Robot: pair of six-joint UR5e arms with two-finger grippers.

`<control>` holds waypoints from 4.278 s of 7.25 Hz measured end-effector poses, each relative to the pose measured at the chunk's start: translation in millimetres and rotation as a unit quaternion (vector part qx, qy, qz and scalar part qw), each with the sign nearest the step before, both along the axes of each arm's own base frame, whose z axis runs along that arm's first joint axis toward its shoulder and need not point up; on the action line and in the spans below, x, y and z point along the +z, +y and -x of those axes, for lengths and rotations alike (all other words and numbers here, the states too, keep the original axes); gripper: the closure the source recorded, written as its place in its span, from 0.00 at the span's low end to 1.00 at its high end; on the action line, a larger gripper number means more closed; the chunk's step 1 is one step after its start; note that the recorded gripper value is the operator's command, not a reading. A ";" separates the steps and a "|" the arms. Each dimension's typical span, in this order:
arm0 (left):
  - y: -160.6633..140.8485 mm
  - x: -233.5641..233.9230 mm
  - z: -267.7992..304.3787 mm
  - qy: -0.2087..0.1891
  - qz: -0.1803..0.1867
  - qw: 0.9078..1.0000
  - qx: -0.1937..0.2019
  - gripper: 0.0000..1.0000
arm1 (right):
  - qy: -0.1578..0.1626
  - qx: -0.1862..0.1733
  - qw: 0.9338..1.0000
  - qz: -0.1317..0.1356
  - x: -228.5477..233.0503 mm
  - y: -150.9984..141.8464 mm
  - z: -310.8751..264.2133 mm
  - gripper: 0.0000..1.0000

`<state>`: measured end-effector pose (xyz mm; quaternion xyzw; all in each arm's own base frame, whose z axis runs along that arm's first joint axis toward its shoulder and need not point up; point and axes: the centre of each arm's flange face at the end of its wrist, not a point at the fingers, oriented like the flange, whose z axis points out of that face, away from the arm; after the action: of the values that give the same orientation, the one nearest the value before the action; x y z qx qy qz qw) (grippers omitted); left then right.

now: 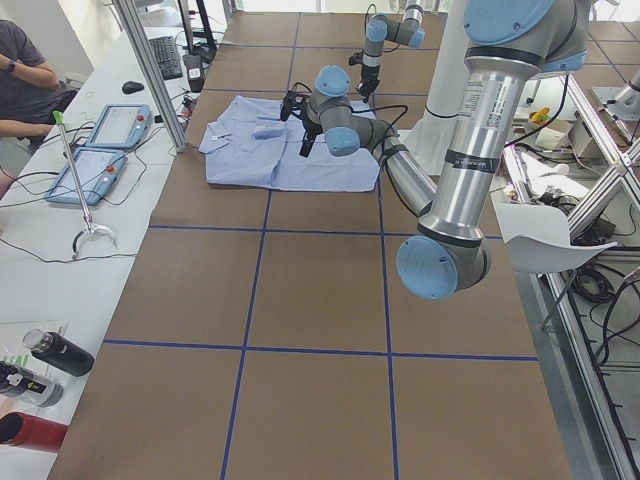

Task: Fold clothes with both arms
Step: 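Move both grippers to the shirt hem corners nearest the robot, then grasp the two hem corners with both grippers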

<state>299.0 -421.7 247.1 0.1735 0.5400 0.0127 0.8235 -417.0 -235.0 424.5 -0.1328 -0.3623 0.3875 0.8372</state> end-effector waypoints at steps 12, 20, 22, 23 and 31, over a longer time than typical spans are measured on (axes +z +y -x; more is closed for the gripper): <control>162.6 81.4 -171.1 -0.036 0.275 0.961 -0.011 0.20 | -0.028 -0.014 0.999 0.011 -26.0 6.7 -23.6 1.00; 162.3 105.7 -189.8 -0.062 0.280 0.958 -0.011 0.53 | -0.029 -0.014 0.999 0.014 -26.5 5.1 -25.3 1.00; 162.4 106.5 -191.4 -0.063 0.279 0.958 -0.011 0.57 | -0.029 -0.014 0.999 0.014 -26.8 4.4 -25.9 1.00; 162.3 107.1 -192.3 -0.064 0.280 0.958 -0.011 0.67 | -0.030 -0.014 0.999 0.016 -27.5 3.5 -26.9 1.00; 169.2 72.4 -153.1 -0.029 0.270 0.962 -0.005 1.00 | -0.040 -0.015 0.999 0.018 -37.0 5.5 -39.1 1.00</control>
<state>452.1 -252.5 319.5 -0.0533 0.4978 -0.1331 0.8554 -378.0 -229.5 387.6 -0.1689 -0.3859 0.3757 0.8255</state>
